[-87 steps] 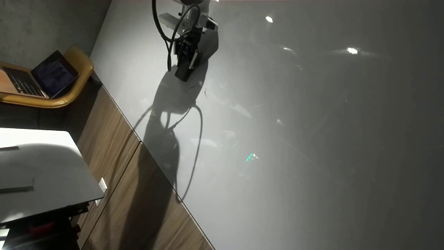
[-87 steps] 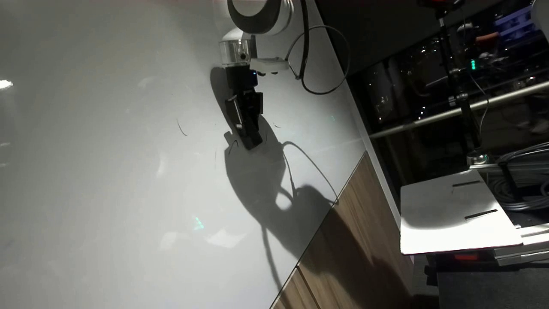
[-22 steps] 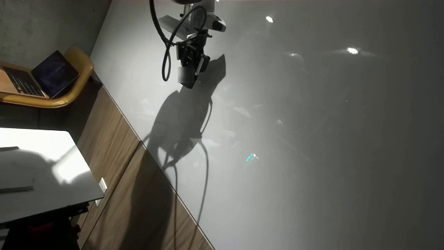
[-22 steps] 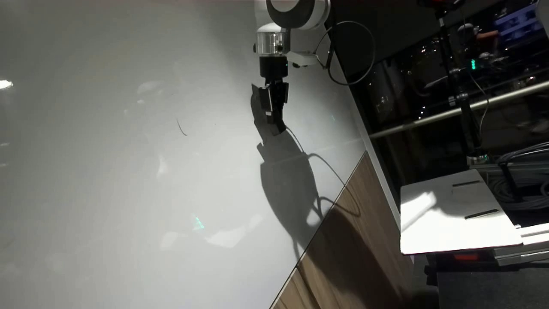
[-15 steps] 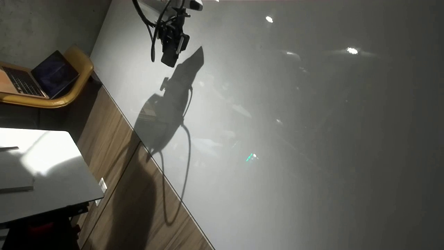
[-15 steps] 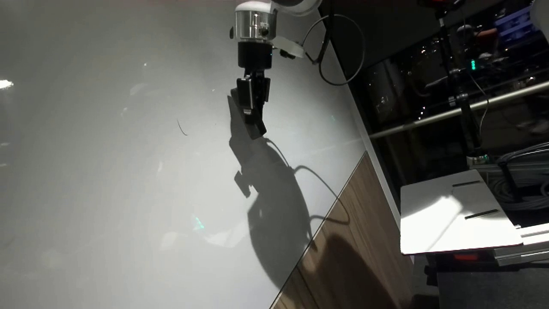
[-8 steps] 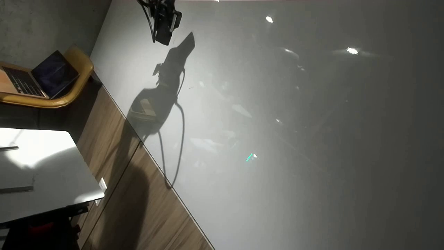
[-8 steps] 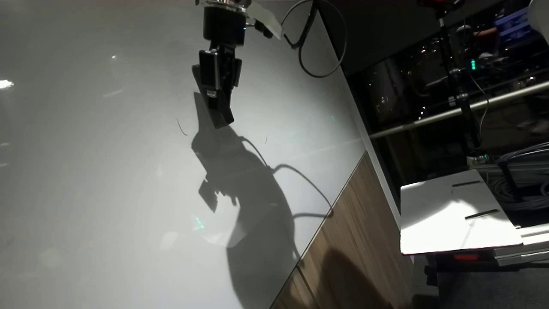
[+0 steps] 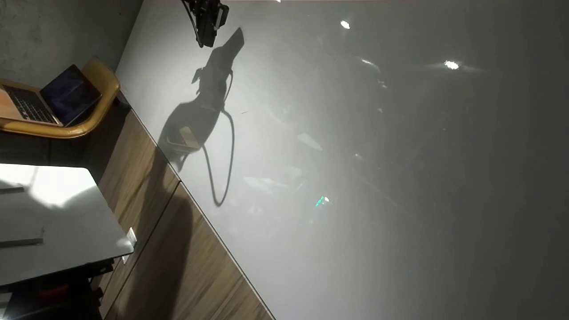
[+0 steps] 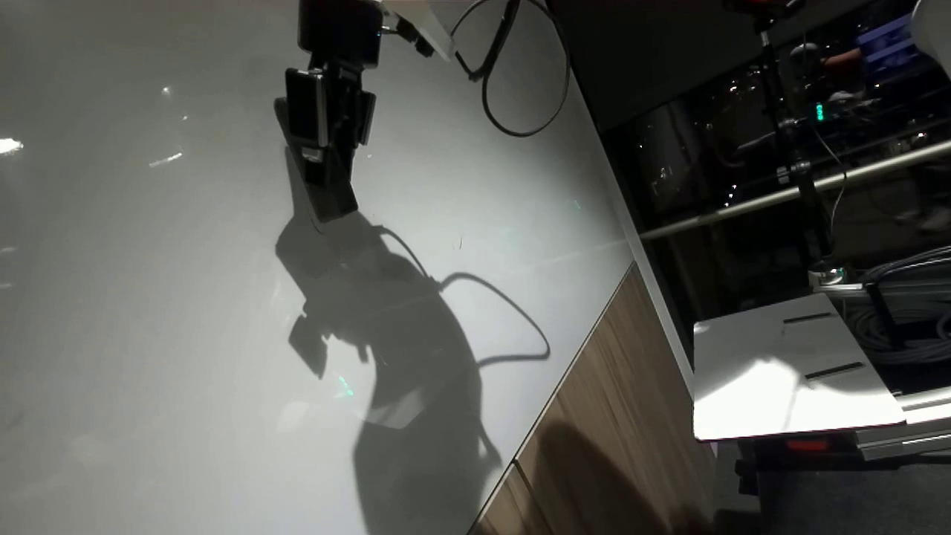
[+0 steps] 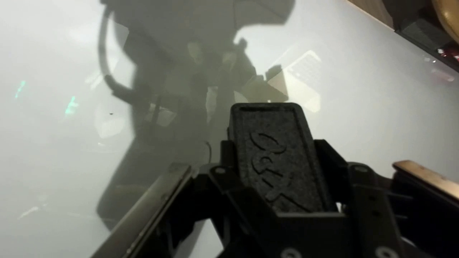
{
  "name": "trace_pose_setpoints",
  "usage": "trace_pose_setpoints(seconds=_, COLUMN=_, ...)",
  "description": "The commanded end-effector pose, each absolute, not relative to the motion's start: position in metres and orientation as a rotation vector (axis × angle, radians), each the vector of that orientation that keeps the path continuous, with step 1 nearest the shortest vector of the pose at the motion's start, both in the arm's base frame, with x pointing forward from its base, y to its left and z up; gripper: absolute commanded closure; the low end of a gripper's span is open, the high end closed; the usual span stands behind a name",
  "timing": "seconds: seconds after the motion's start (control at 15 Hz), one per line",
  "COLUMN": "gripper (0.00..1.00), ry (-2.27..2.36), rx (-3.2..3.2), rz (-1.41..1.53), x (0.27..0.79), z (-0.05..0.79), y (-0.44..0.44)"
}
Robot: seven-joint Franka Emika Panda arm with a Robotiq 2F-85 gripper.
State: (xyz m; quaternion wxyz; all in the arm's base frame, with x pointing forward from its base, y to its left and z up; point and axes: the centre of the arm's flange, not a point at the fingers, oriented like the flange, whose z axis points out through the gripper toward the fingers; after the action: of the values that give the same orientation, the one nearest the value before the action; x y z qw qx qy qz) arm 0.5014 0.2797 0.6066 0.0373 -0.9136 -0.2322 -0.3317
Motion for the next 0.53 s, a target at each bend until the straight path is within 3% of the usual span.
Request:
trace_pose_setpoints(seconds=0.0, gripper=0.68, ry=-0.752, rx=-2.798, rz=-1.0, x=0.508, z=0.602, y=0.311)
trace_pose_setpoints(seconds=0.47, gripper=0.68, ry=-0.801, rx=-2.832, rz=-0.979, x=0.533, z=0.576, y=0.312)
